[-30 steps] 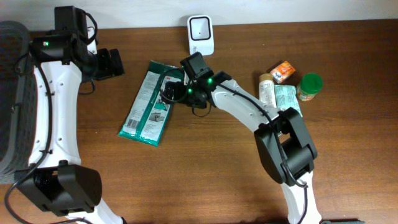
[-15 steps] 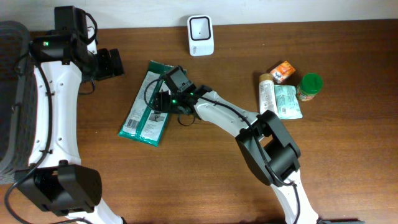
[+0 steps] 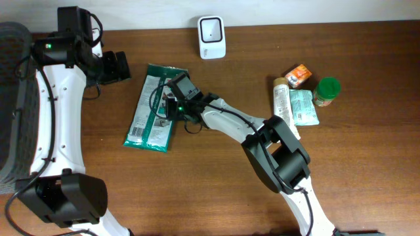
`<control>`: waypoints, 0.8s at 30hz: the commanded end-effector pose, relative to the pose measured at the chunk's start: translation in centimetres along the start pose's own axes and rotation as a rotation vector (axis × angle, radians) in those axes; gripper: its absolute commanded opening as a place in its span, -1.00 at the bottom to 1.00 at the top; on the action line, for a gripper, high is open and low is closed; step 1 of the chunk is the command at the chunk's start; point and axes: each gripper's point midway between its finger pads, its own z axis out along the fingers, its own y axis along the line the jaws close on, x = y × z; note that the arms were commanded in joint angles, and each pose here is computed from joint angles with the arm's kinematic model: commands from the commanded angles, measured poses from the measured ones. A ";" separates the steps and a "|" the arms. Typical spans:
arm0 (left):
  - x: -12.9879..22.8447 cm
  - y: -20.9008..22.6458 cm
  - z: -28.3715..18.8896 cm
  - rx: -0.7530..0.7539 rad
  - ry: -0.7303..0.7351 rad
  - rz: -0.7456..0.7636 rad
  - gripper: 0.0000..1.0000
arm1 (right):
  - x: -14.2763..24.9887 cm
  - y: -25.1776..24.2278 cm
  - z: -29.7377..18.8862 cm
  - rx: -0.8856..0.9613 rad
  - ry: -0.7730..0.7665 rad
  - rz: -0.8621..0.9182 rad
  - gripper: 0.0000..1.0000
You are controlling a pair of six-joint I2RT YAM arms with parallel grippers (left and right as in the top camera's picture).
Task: Scan the item barcode
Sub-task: 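Reach the right gripper to the green gloves package and grasp it, then drag the gloves package toward table center with the right gripper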
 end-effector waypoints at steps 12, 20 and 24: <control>-0.3 0.1 -0.7 -0.003 -0.021 0.008 0.98 | 2.7 -9.6 -9.8 0.237 0.290 0.157 -0.92; -0.3 0.1 -0.7 -0.003 -0.021 0.008 0.98 | -1.6 -8.5 -15.9 0.182 0.221 -0.193 0.08; -0.3 0.1 -0.7 -0.003 -0.021 0.008 0.98 | -2.0 -8.5 -14.2 0.192 0.184 -0.032 0.20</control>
